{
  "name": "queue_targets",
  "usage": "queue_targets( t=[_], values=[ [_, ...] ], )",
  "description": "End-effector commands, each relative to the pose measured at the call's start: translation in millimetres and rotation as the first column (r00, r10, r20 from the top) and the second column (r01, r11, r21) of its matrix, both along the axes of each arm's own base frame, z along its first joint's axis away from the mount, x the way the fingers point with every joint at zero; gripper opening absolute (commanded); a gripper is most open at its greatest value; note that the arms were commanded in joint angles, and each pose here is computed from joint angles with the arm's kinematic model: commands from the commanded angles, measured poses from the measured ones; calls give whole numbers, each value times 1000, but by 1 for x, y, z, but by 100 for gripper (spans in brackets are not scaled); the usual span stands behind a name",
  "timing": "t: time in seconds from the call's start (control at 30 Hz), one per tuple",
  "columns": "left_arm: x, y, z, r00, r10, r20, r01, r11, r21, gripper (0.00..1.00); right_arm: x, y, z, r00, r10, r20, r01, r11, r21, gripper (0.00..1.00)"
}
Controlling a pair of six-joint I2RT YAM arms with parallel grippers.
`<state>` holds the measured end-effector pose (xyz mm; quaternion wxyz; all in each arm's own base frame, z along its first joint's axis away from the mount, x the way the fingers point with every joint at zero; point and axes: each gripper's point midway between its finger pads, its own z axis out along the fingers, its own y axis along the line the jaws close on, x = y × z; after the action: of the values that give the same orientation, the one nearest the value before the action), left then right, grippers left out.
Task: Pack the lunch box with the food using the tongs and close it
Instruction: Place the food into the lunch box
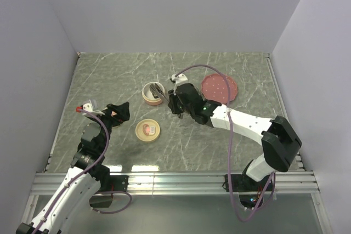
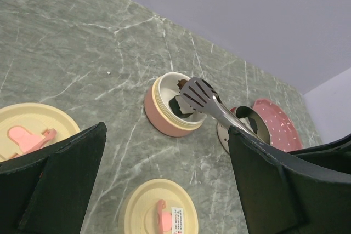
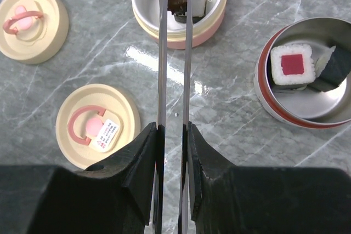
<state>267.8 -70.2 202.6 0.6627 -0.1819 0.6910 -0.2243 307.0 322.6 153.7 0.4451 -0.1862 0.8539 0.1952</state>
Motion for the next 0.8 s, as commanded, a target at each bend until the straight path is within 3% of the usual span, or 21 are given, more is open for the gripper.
queue_targets(
  t=[0.0, 0.37, 0.77],
  values=[
    [2, 0, 9, 1000, 3, 31, -3, 1000, -11, 99, 10, 18, 35, 996, 19, 82, -24, 998, 64, 7],
    [2, -1, 9, 999, -1, 32, 2, 1000, -11, 100, 13, 20, 35, 996, 10, 87, -14, 999, 46, 34],
    [1, 0, 9, 1000, 2, 31, -1, 1000, -11, 100, 12, 20, 35, 995, -1, 101, -2, 1000, 28, 39]
  ],
)
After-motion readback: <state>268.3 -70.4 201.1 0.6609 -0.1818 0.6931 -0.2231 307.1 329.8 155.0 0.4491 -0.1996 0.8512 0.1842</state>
